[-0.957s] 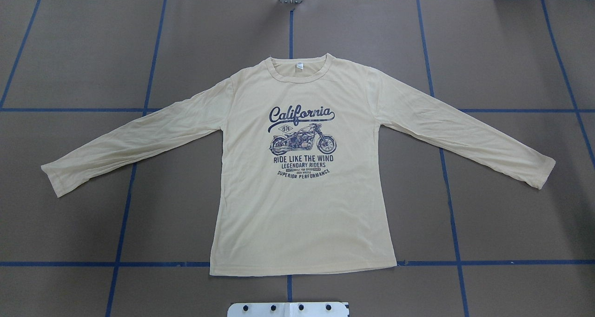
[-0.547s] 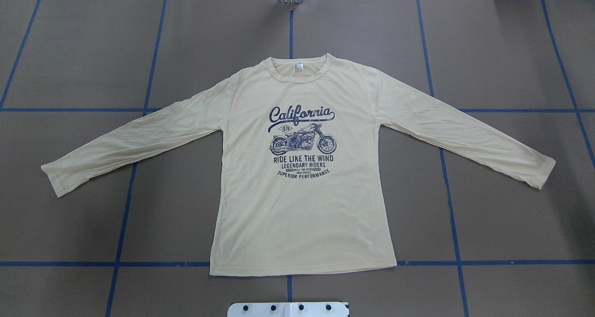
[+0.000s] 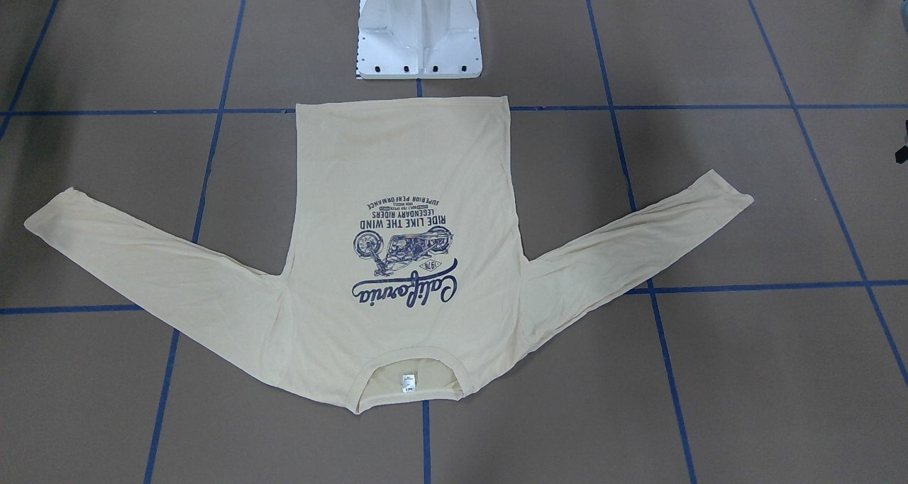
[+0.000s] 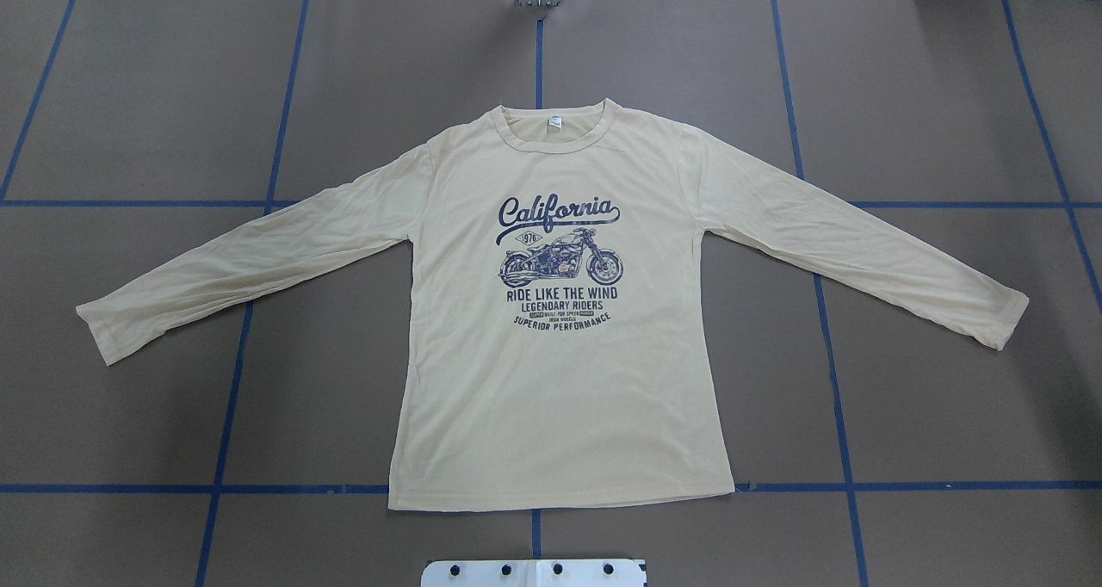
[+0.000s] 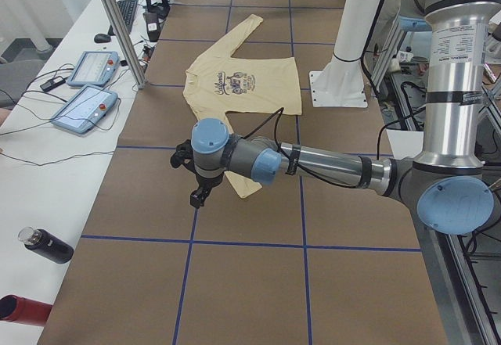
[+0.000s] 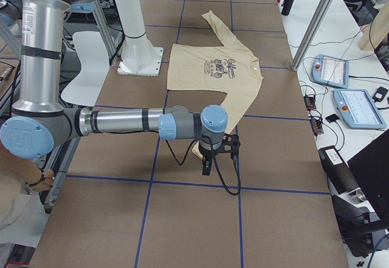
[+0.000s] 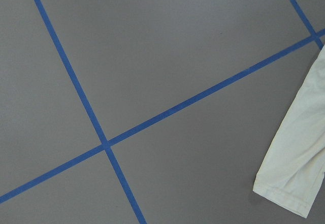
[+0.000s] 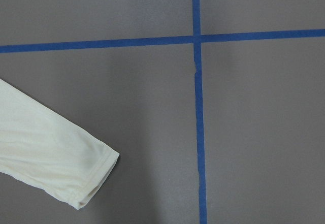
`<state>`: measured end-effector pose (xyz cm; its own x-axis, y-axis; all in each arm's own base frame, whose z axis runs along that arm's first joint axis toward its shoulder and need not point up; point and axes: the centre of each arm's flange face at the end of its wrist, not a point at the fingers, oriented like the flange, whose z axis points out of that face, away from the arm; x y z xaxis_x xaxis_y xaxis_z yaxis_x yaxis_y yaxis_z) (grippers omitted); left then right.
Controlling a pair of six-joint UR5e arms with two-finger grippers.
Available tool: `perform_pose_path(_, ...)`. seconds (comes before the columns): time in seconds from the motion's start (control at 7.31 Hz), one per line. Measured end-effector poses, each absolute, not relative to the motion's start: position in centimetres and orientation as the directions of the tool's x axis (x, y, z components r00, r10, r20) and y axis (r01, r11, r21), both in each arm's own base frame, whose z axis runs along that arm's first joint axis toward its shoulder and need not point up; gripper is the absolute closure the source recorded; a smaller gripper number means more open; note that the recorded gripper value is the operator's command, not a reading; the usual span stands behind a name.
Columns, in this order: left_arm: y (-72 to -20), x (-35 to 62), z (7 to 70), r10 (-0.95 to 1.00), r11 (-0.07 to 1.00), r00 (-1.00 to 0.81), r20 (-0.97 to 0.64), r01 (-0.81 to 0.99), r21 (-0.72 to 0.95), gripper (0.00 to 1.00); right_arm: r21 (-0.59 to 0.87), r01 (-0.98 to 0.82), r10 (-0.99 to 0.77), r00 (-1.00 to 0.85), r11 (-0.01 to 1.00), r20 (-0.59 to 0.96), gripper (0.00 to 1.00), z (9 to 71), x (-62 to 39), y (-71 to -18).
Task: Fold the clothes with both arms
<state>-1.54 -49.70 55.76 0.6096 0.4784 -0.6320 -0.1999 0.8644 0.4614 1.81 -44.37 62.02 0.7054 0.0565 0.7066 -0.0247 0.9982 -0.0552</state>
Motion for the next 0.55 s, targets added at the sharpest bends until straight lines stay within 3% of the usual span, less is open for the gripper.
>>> perform_pose_path(0.55,-49.6,-1.5,55.7,0.482,0.862,0.606,-0.632,-0.200,0.466,0.00,-0.029,0.023,0.004,0.700,0.999,0.714,0.00,61.6,-0.6,-44.2)
